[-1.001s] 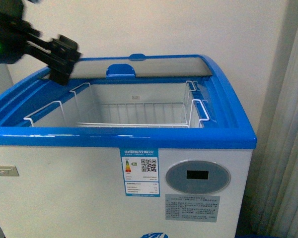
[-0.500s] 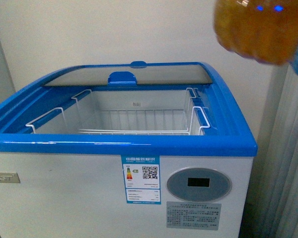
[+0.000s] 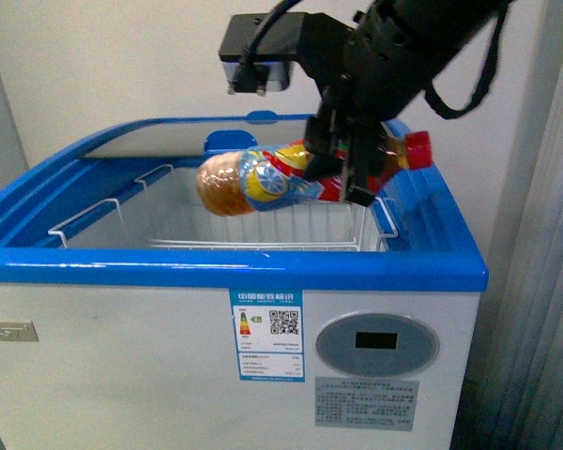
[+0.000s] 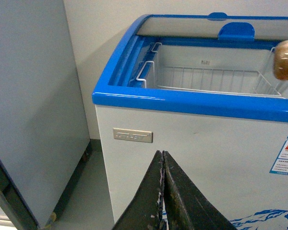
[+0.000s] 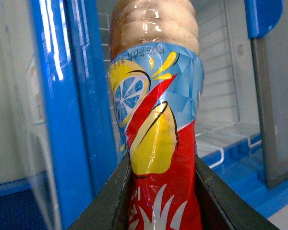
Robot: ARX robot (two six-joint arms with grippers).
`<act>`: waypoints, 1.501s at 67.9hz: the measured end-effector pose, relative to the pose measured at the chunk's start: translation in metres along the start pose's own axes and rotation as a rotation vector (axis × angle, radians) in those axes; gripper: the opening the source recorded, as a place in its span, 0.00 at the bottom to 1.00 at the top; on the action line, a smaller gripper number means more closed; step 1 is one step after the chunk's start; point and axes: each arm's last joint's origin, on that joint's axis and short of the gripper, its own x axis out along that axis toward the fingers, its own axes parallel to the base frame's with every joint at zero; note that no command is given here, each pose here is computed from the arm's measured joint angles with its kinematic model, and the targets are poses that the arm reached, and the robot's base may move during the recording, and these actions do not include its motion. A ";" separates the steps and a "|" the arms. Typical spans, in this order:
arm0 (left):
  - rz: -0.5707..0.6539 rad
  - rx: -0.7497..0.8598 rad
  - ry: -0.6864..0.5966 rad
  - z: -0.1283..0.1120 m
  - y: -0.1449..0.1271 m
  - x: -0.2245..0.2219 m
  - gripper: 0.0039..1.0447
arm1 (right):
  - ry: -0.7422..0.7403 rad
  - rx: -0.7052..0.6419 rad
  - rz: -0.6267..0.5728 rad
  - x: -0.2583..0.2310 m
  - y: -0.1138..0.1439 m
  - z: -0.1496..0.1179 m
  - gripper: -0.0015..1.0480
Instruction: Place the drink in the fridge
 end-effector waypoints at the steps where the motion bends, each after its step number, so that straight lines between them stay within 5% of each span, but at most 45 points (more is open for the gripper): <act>1: 0.000 0.000 0.000 0.000 0.000 0.000 0.02 | 0.002 -0.006 0.000 0.004 -0.002 0.003 0.28; 28: 0.000 0.000 -0.020 -0.007 0.000 -0.016 0.02 | 0.066 0.035 0.016 0.084 -0.014 -0.002 0.28; 49: 0.000 0.000 -0.021 -0.007 0.000 -0.024 0.02 | 0.033 0.068 0.002 0.106 0.007 -0.007 0.28; 61: 0.000 0.000 -0.021 -0.007 0.000 -0.028 0.02 | 0.008 0.091 0.007 0.104 0.012 -0.003 0.58; 77: -0.003 0.000 0.009 -0.011 0.000 -0.035 0.02 | -0.114 0.244 -0.123 0.046 -0.025 0.012 0.94; 91: 0.000 0.000 -0.016 -0.010 0.000 -0.041 0.02 | -0.114 0.587 -0.298 -0.054 -0.041 -0.001 0.93; 102: 0.000 0.000 -0.016 -0.010 0.000 -0.041 0.02 | -0.036 0.966 -0.318 -0.150 0.005 -0.038 0.93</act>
